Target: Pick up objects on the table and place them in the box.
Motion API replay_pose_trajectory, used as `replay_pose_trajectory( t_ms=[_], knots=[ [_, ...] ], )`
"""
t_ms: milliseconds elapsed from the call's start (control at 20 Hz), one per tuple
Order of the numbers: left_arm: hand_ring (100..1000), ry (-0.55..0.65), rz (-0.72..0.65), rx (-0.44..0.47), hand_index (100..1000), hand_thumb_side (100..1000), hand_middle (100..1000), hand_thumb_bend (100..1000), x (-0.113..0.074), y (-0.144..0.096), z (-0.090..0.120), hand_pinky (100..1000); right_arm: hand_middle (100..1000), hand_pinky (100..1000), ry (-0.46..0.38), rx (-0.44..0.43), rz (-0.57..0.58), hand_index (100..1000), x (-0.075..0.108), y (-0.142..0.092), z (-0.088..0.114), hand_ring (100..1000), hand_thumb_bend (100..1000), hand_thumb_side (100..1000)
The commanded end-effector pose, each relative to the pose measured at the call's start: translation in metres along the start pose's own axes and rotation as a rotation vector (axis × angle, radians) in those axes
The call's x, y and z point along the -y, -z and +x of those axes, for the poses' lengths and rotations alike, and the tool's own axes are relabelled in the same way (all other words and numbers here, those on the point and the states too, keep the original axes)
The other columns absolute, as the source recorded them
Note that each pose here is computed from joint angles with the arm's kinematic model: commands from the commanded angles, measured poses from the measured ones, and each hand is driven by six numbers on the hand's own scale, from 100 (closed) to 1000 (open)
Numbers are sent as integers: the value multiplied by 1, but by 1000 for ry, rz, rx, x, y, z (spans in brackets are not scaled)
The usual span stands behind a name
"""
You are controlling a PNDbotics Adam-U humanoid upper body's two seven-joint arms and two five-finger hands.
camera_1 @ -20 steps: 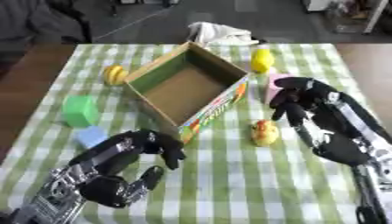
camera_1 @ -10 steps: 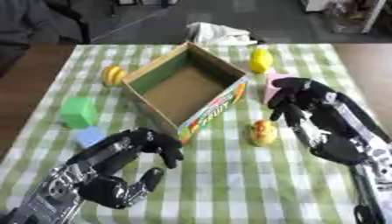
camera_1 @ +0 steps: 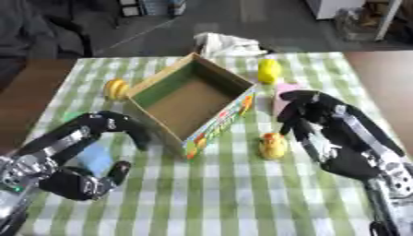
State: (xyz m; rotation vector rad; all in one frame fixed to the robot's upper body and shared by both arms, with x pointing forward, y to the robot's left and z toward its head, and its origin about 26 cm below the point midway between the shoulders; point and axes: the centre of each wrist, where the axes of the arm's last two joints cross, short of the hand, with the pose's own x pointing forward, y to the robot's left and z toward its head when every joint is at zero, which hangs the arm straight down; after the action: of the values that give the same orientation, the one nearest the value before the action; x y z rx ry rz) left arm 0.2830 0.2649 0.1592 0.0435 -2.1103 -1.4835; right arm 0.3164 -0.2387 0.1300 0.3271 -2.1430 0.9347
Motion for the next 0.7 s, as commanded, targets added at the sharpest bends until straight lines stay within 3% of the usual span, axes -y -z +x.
replay_pose_trajectory(
  t_ms=[50,350,700],
  knots=[
    [759,185,-74,-88,879,259,684,100,-23,-15,1,701,579,699,-33,3,10,838,7,1,5,520,100,460],
    [773,428,-192,-334,900,313,757,100,-20,-24,0,746,576,697,-34,-2,10,837,7,0,4,518,100,458],
    [736,543,-205,-580,898,338,766,100,0,-23,0,745,574,696,-34,-2,10,836,6,1,3,517,100,457]
  ],
)
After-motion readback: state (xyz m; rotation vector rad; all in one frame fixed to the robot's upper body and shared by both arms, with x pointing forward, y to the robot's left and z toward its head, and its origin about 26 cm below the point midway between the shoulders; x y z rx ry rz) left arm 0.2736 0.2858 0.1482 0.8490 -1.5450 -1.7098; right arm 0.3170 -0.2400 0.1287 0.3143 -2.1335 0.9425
